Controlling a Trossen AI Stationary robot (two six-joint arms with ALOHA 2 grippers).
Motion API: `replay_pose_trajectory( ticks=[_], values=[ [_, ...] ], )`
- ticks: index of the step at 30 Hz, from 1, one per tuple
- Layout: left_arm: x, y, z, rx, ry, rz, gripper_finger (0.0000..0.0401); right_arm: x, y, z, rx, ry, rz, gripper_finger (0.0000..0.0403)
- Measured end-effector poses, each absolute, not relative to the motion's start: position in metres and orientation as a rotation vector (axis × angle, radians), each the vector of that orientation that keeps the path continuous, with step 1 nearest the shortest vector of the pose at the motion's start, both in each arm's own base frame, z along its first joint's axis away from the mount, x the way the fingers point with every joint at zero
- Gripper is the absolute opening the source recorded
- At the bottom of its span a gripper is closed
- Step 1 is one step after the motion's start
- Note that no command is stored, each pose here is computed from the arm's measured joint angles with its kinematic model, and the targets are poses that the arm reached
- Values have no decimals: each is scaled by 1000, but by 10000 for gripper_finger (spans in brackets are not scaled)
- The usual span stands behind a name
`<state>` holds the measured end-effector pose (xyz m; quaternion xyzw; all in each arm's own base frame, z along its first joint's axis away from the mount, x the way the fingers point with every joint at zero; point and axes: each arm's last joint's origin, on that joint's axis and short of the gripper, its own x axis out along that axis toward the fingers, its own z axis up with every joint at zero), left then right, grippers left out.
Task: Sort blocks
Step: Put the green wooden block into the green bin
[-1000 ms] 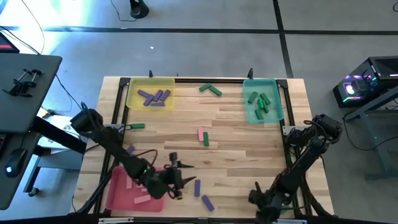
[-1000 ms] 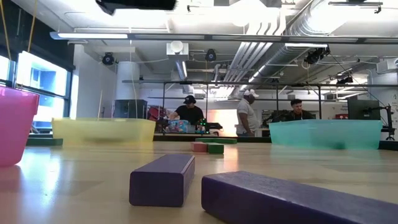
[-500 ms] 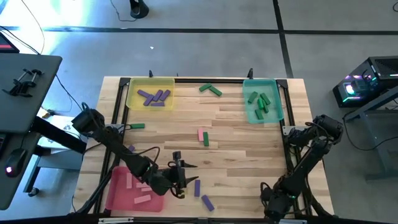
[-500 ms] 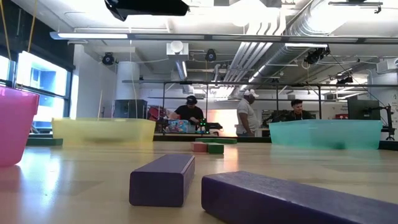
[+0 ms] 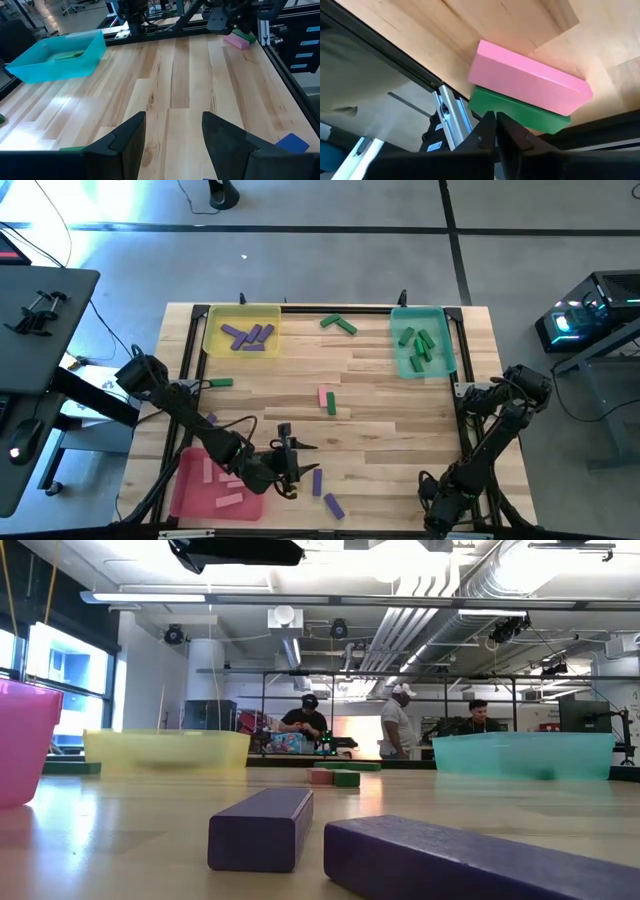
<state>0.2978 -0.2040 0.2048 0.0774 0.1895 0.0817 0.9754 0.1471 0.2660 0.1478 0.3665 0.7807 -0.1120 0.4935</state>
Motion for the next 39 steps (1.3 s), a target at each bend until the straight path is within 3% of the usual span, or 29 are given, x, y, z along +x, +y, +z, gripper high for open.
replay_pose_trajectory(
  ticks=[19,30,39],
  values=[
    [298,-204,205,158,384,165,183,149,269,133,750,1899,-137,0],
    [298,-204,205,155,381,165,183,175,261,138,661,1545,-186,0],
    [298,-204,205,154,380,165,183,205,247,165,462,1218,-391,0]
  ],
)
